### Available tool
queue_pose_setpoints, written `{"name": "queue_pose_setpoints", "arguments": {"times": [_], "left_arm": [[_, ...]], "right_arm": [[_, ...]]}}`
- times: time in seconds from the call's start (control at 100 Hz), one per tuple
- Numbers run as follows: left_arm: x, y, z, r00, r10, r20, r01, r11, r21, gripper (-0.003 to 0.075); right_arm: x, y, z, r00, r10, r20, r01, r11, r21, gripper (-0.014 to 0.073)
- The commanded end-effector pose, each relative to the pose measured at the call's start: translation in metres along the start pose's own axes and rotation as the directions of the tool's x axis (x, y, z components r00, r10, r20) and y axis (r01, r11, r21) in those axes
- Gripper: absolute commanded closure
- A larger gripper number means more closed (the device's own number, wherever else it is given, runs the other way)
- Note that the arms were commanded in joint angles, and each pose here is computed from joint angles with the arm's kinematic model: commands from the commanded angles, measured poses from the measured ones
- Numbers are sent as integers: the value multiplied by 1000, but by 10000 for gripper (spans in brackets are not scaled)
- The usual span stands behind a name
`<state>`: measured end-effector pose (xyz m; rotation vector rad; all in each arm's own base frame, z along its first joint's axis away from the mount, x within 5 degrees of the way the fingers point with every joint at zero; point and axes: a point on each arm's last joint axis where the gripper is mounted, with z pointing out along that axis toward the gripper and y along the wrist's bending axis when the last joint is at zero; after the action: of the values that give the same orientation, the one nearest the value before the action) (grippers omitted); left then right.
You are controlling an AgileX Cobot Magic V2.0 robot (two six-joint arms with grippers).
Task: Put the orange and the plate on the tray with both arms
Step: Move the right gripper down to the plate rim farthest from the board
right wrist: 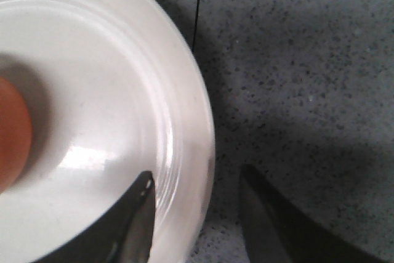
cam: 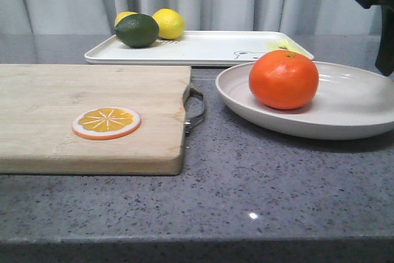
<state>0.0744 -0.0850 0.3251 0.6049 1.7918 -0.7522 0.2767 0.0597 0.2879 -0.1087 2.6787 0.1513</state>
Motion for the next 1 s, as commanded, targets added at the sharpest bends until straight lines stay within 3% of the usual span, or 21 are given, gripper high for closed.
{"name": "queue_pose_setpoints", "arguments": {"times": [0.0, 0.61, 0.68, 0.87, 0.99], "left_arm": [[-14, -2, -3, 996, 0, 93, 0, 1000, 10, 713], [-14, -2, -3, 996, 0, 93, 0, 1000, 10, 714], [-14, -2, -3, 996, 0, 93, 0, 1000, 10, 713], [-14, -2, -3, 996, 0, 93, 0, 1000, 10, 713], [-14, -2, -3, 996, 0, 93, 0, 1000, 10, 713]], "right_arm": [[-10, 2, -9, 998, 1, 59, 0, 1000, -15, 253], [-10, 1, 15, 1000, 5, -27, -5, 1000, -6, 260], [-10, 1, 15, 1000, 5, -30, -5, 1000, -5, 320], [-10, 1, 15, 1000, 9, -29, -10, 1000, -5, 584], [-10, 0, 15, 999, 41, -26, -41, 999, -4, 655]]}}
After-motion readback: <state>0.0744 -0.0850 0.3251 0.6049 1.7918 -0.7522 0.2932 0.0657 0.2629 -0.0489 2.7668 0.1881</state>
